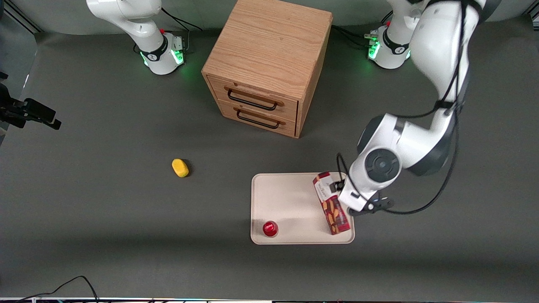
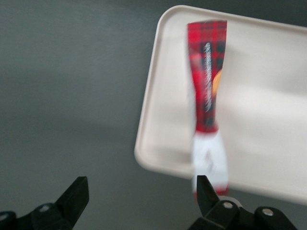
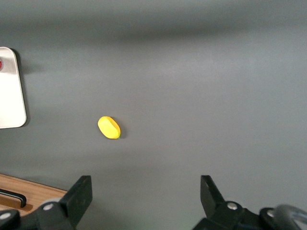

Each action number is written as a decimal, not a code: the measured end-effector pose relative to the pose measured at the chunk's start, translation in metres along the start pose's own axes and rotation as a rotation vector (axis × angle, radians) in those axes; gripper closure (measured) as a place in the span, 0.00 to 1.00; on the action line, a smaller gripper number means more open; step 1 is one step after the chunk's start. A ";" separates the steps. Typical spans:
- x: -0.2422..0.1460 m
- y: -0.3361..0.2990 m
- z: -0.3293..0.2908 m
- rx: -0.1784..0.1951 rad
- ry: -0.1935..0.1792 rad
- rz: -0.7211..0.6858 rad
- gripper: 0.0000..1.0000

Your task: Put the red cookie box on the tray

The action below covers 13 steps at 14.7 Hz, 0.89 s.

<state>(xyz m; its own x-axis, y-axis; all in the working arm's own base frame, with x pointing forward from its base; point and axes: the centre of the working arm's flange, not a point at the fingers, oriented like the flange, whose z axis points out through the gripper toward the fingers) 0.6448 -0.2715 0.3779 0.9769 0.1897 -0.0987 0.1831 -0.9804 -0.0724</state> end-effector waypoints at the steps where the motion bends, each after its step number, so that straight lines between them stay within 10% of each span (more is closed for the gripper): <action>1: -0.011 -0.016 -0.026 -0.006 -0.001 0.036 0.00; 13: -0.073 -0.293 -0.037 -0.019 0.095 0.238 0.00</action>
<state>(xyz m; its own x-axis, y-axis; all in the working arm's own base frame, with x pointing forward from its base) 0.5237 0.0001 0.4434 0.9985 -0.0520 -0.0168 -0.0526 -0.9978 -0.0394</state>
